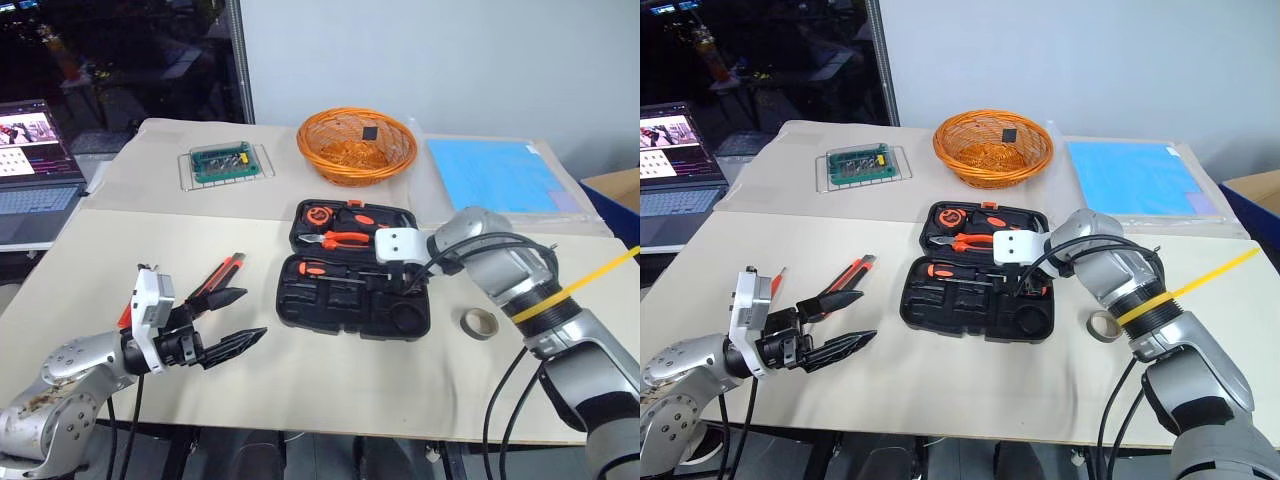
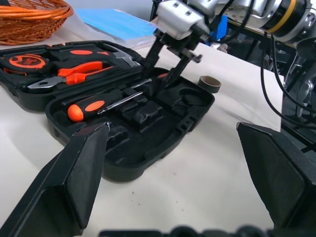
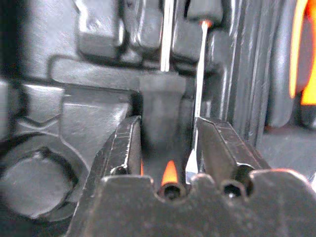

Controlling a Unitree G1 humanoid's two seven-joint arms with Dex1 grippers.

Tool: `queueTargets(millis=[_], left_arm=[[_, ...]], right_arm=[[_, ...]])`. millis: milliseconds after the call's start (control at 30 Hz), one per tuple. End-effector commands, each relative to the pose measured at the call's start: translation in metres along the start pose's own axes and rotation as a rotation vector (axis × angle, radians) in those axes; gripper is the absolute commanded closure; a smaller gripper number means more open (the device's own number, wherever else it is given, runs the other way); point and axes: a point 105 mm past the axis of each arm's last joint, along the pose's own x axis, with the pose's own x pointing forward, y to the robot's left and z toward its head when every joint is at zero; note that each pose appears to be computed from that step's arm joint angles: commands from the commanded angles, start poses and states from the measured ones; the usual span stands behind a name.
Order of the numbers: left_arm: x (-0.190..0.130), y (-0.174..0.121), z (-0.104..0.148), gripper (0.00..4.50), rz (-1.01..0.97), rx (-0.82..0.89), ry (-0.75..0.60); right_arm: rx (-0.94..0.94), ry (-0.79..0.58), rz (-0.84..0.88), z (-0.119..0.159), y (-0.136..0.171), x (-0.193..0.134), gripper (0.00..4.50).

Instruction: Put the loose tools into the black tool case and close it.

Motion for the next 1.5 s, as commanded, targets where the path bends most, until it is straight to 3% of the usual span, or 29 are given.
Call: queueTargets(millis=[33, 100, 233, 367, 467, 633, 800, 867, 933, 1000, 1067, 1100, 1133, 1167, 1267, 1500], left_arm=[[0.003, 0.0, 0.008, 0.06, -0.017, 0.048, -0.017], [0.004, 0.002, 0.009, 0.06, -0.016, 0.047, -0.019], [0.005, 0.007, 0.01, 0.06, -0.001, 0.046, -0.032], [0.003, 0.012, 0.01, 0.06, 0.029, 0.041, -0.041], [0.001, 0.018, 0.007, 0.06, 0.06, 0.033, -0.044], [0.0, 0.024, 0.007, 0.06, 0.103, 0.044, -0.039], [-0.005, 0.027, 0.009, 0.06, 0.173, 0.056, -0.033], [-0.007, 0.03, 0.012, 0.06, 0.219, 0.053, -0.037], [-0.015, 0.043, 0.013, 0.06, 0.328, 0.068, -0.035], [-0.031, 0.068, 0.012, 0.06, 0.533, 0.071, -0.009], [-0.043, 0.082, 0.013, 0.06, 0.63, 0.046, 0.014], [-0.049, 0.089, 0.012, 0.06, 0.669, 0.035, 0.055], [-0.056, 0.096, 0.008, 0.06, 0.721, 0.012, 0.109], [-0.062, 0.101, 0.006, 0.06, 0.745, -0.003, 0.144], [-0.08, 0.114, 0.005, 0.06, 0.82, -0.022, 0.225], [-0.131, 0.142, -0.019, 0.06, 1.028, -0.074, 0.439]], right_arm=[[0.049, -0.196, -0.037, 0.021, -0.004, -0.024, 2.6], [0.133, -0.29, -0.046, 0.026, -0.004, -0.03, 3.03], [0.198, -0.362, -0.212, 0.024, -0.011, -0.033, 4.44], [0.261, -0.396, -0.425, 0.014, -0.012, -0.027, 4.48], [0.289, -0.34, -0.588, -0.005, 0.003, -0.002, 4.48], [0.208, -0.184, -0.573, -0.02, 0.043, 0.056, 4.48], [0.084, -0.078, -0.595, -0.034, 0.044, 0.077, 4.48], [0.076, -0.16, -0.659, -0.022, 0.032, 0.065, 4.48], [0.212, -0.354, -0.76, 0.001, 0.015, 0.041, 4.48], [0.354, -0.707, -0.759, 0.037, 0.006, -0.003, 4.48], [0.374, -0.865, -0.685, 0.057, 0.01, -0.03, 4.48], [0.35, -0.867, -0.641, 0.063, 0.014, -0.034, 4.48], [0.327, -0.877, -0.559, 0.069, 0.022, -0.038, 3.91], [0.302, -0.876, -0.483, 0.073, 0.031, -0.039, 3.76], [0.258, -0.833, -0.315, 0.07, 0.057, -0.051, 2.74], [0.212, -0.785, -0.221, 0.071, 0.078, -0.071, 0.24]])
